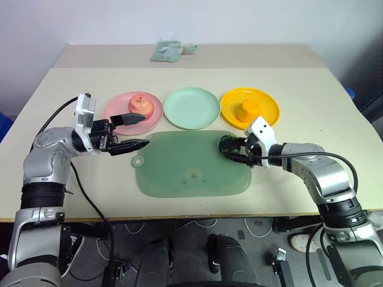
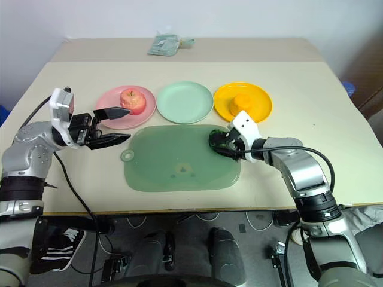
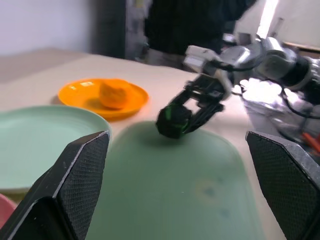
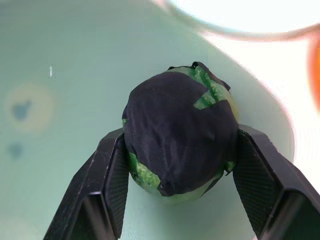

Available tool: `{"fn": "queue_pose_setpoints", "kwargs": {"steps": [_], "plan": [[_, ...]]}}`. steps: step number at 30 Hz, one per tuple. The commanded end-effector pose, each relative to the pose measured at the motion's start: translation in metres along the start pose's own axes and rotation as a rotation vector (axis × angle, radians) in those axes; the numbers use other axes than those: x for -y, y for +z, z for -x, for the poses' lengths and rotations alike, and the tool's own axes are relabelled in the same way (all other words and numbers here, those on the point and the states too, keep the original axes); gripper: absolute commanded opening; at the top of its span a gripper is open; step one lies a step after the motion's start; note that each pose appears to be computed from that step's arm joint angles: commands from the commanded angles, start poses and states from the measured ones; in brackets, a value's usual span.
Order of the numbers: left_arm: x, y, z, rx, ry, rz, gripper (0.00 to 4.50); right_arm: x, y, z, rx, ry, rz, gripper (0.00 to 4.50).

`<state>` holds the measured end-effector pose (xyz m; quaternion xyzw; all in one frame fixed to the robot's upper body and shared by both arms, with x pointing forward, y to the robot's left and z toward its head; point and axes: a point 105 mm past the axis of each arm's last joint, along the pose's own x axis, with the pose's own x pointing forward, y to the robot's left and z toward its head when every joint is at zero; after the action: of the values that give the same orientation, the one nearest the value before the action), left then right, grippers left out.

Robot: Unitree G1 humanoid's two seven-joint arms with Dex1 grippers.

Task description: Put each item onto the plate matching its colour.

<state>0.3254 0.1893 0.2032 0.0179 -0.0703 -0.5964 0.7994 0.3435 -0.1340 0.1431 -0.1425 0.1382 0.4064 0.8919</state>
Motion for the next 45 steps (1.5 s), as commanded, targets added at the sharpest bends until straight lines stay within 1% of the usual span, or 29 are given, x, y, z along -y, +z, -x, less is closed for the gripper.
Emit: {"fn": "queue_pose_setpoints", "kwargs": {"steps": [1,3,5,7,9,11,15,18,19,20,22,24,25,27,29,31,33,37,39,41,44,45], "plan": [[-0.018,0.013,0.002,0.014,0.119,-0.094,4.50,0.007,0.050,-0.003,0.150,-0.040,0.075,2.85],[-0.028,0.008,0.001,-0.002,0.195,-0.101,4.50,0.007,0.068,-0.017,0.198,-0.046,0.096,2.85],[-0.035,0.004,-0.002,-0.007,0.245,-0.101,4.50,0.010,0.084,-0.044,0.225,-0.078,0.150,2.85],[-0.039,0.002,-0.004,-0.014,0.283,-0.129,4.50,0.016,0.093,-0.065,0.241,-0.126,0.162,2.85],[-0.044,-0.004,-0.001,-0.049,0.329,-0.129,4.50,0.019,0.101,-0.085,0.258,-0.165,0.159,2.85],[-0.047,-0.007,0.001,-0.064,0.370,-0.135,4.50,0.020,0.104,-0.103,0.265,-0.190,0.134,2.85],[-0.045,-0.003,0.003,-0.046,0.396,-0.160,4.50,0.020,0.089,-0.125,0.218,-0.192,0.103,2.85],[-0.041,-0.002,0.005,-0.047,0.407,-0.162,4.50,0.021,0.083,-0.129,0.210,-0.188,0.067,3.73],[-0.039,-0.003,0.008,-0.055,0.413,-0.161,4.50,0.022,0.084,-0.128,0.215,-0.190,0.072,4.25],[-0.036,-0.002,0.010,-0.051,0.411,-0.155,4.50,0.023,0.090,-0.126,0.243,-0.192,0.084,4.47],[-0.031,0.000,0.012,-0.035,0.402,-0.136,4.50,0.026,0.103,-0.118,0.315,-0.185,0.073,4.47],[-0.025,0.004,0.011,-0.018,0.371,-0.145,4.50,0.033,0.120,-0.102,0.423,-0.202,0.047,4.47],[-0.019,0.005,0.011,-0.009,0.339,-0.123,4.50,0.034,0.127,-0.094,0.470,-0.190,0.025,4.47],[-0.009,0.009,0.011,0.014,0.284,-0.095,4.50,0.028,0.135,-0.074,0.554,-0.124,0.005,4.47],[0.000,0.009,0.013,0.016,0.235,-0.046,4.50,0.014,0.132,-0.050,0.602,-0.012,0.024,4.47],[0.007,0.005,0.016,0.006,0.191,-0.032,4.50,0.000,0.115,-0.031,0.564,0.066,0.094,4.47],[0.011,0.001,0.012,0.003,0.156,-0.030,4.50,-0.005,0.098,-0.013,0.518,0.098,0.157,4.47],[0.013,0.000,0.001,0.037,0.081,-0.007,4.50,-0.020,0.066,0.033,0.415,0.218,0.183,4.47],[0.012,-0.003,-0.003,0.037,0.027,0.018,4.50,-0.023,0.052,0.056,0.362,0.213,0.156,4.47],[0.010,-0.008,-0.008,0.017,-0.016,0.020,4.50,-0.023,0.046,0.071,0.344,0.177,0.151,4.47],[0.010,-0.019,-0.014,-0.018,-0.064,0.027,4.50,-0.028,0.033,0.087,0.322,0.131,0.148,4.47],[0.010,-0.020,-0.016,-0.005,-0.067,0.031,4.50,-0.029,0.030,0.090,0.309,0.120,0.150,4.47]]}}
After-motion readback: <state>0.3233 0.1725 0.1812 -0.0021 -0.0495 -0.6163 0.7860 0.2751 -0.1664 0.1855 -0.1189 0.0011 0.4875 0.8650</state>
